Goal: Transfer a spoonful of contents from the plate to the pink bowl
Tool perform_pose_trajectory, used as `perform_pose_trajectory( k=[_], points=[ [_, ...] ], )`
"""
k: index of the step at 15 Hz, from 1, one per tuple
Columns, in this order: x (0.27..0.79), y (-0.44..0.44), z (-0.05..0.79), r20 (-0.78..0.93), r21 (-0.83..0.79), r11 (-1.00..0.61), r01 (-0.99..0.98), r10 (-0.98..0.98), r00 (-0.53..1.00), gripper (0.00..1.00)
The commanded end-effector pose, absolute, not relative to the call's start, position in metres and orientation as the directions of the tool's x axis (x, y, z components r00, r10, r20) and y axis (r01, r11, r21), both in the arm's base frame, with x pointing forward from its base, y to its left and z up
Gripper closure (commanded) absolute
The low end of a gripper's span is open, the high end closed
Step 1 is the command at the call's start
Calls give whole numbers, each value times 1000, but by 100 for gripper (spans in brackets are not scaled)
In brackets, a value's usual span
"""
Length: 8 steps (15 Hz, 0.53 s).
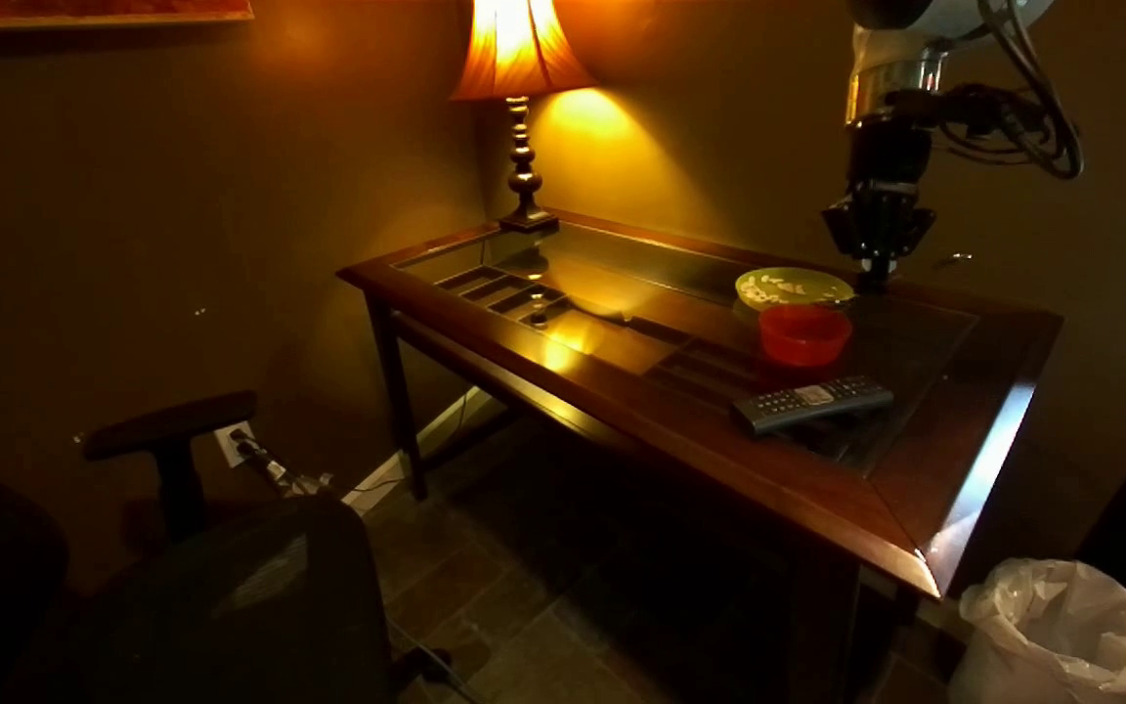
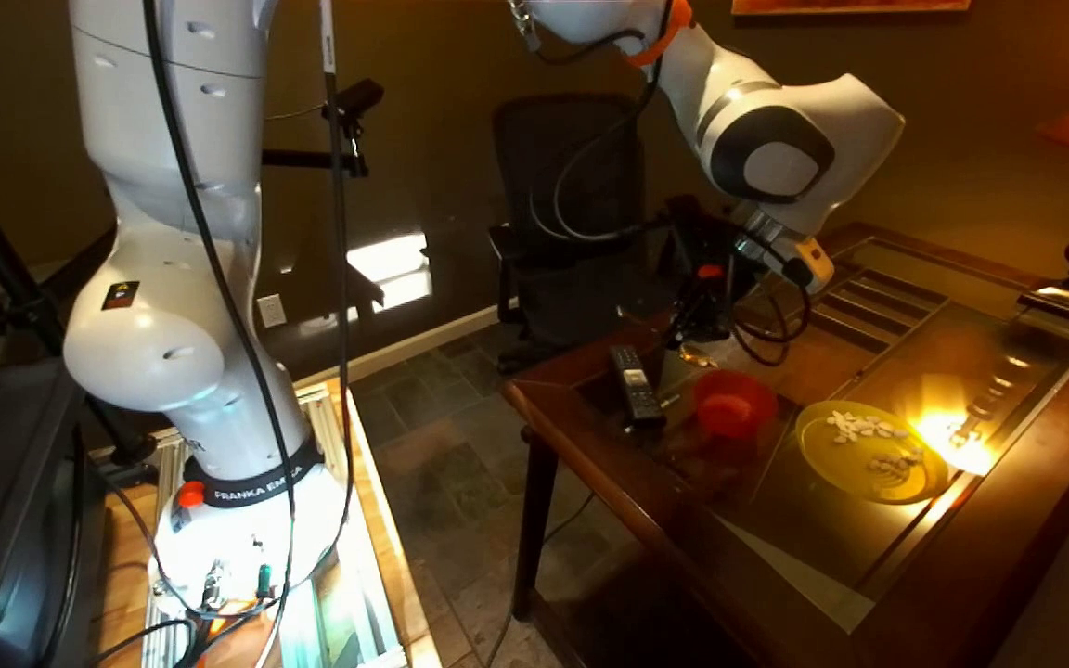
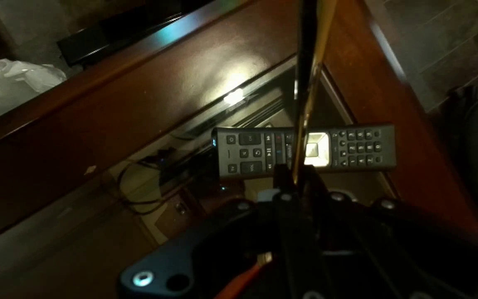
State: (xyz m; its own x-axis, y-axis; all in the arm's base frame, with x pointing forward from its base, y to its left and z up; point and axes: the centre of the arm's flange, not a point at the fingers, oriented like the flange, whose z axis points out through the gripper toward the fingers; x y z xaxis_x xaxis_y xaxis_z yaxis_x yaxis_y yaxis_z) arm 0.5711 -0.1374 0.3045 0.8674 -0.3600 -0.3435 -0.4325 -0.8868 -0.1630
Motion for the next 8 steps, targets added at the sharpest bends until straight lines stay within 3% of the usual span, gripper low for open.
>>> perform_pose_trajectory(
  k=[1,8],
  points=[
    [591,-166,318,-418,-274,-855,-440,-306,855,98],
    [622,-204,297,-525,-425,-760,-492,-237,818,98]
  ],
)
